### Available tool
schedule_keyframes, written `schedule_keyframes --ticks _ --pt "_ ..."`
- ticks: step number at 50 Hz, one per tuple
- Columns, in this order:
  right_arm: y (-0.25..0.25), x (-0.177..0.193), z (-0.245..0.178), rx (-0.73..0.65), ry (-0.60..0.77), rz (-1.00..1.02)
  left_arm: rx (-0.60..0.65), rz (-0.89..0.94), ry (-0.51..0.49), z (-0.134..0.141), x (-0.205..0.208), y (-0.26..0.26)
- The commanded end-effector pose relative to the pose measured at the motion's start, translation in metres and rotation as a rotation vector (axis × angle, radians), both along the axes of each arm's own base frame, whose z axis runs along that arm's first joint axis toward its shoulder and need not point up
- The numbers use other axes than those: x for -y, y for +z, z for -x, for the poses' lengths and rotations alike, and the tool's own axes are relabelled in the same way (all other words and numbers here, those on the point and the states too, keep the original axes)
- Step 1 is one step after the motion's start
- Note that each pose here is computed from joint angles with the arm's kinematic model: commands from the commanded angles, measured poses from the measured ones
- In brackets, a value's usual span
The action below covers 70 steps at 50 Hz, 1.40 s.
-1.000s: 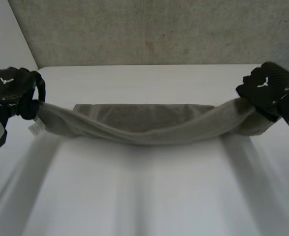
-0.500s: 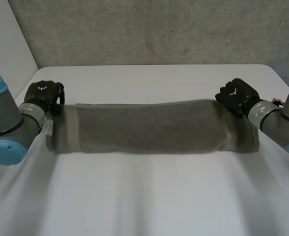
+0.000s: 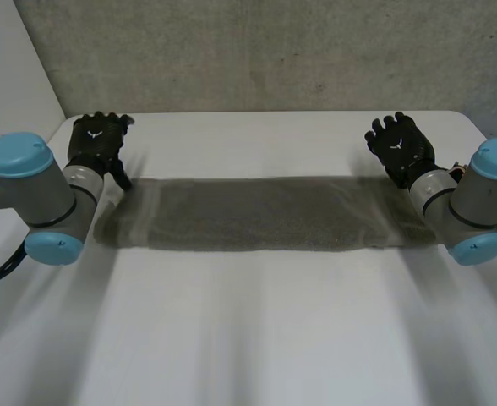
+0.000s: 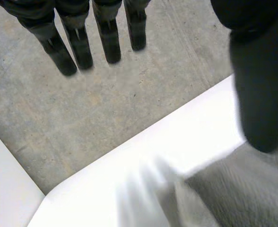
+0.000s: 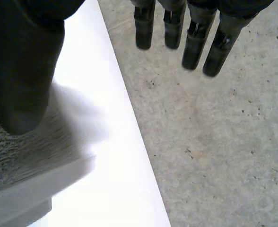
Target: Fold the towel.
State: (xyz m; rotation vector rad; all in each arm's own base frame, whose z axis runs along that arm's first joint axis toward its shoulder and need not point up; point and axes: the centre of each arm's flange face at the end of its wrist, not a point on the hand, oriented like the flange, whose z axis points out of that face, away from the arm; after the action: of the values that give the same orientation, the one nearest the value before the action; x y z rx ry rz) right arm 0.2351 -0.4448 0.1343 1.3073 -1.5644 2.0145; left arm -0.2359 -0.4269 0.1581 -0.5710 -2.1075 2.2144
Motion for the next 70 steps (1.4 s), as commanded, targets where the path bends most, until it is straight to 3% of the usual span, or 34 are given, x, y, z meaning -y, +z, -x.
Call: schedule_keyframes --ticks 1,15,23,28,39,46,58,66,70 --pt "0.010 -0.001 0.005 0.053 -0.090 0.024 -0.009 0.016 -0.003 0.001 -0.005 0.013" --pt "0.093 -0.052 0.022 0.306 -0.126 -0.048 -0.001 0.012 -0.018 -0.008 -0.044 0.043" --pt "0.083 -0.083 0.041 0.400 -0.191 -0.397 0.012 -0.027 -0.014 -0.018 -0.072 0.045" --pt "0.065 -0.098 0.046 0.399 -0.170 -0.604 0.019 -0.077 -0.081 -0.018 -0.085 0.036" --pt "0.028 -0.083 0.061 0.406 -0.196 -0.660 0.019 -0.128 -0.094 -0.025 -0.092 0.027" --pt "0.001 -0.075 0.063 0.341 -0.208 -0.675 0.020 -0.132 -0.094 -0.024 -0.094 0.026" --pt "-0.010 -0.064 0.068 0.338 -0.223 -0.655 0.019 -0.136 -0.084 -0.026 -0.093 0.024" --pt "-0.005 -0.049 0.088 0.299 -0.347 -0.553 0.019 -0.136 -0.084 -0.026 -0.094 0.023" --pt "0.014 -0.041 0.110 0.210 -0.414 -0.444 0.020 -0.137 -0.081 -0.026 -0.094 0.023"
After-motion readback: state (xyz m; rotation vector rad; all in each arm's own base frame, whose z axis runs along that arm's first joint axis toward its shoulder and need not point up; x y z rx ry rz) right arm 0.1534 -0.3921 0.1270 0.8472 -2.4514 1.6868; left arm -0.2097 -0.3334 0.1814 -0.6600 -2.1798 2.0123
